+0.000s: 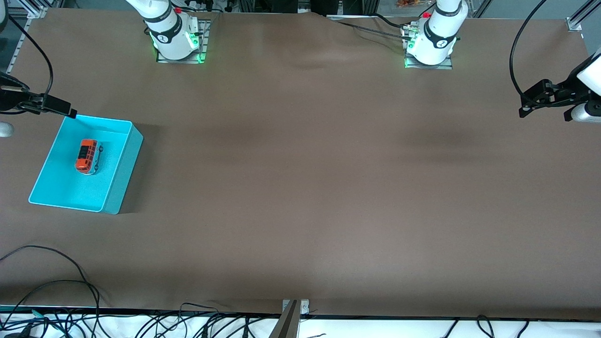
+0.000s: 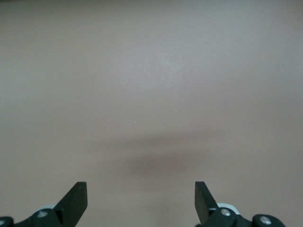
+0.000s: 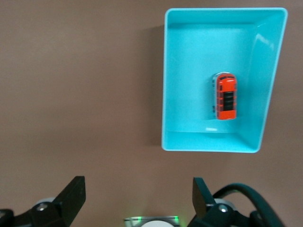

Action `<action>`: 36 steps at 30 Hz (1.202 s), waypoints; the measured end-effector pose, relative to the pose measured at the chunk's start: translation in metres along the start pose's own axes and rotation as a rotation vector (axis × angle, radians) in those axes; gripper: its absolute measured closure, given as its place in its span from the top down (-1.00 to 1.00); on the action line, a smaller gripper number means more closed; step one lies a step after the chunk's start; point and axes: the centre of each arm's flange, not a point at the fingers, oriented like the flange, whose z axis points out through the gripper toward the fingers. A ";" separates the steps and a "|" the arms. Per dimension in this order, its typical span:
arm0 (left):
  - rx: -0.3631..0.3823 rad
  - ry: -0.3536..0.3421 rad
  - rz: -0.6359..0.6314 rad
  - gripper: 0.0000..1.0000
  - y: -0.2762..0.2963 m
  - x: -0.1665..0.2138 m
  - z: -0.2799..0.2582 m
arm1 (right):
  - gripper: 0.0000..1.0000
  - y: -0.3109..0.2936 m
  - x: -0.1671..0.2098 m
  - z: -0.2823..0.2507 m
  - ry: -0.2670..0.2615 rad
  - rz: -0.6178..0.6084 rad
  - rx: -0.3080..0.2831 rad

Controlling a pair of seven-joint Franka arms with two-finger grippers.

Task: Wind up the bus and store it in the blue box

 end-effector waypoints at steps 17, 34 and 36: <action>0.000 0.000 0.000 1.00 0.000 0.000 0.000 | 1.00 -0.087 0.005 0.009 0.005 0.019 0.008; 0.000 0.000 0.000 1.00 0.000 0.000 0.000 | 1.00 -0.083 0.007 0.012 0.005 0.020 -0.003; 0.000 0.000 0.000 1.00 0.000 0.000 0.000 | 1.00 -0.083 0.007 0.012 0.005 0.007 -0.003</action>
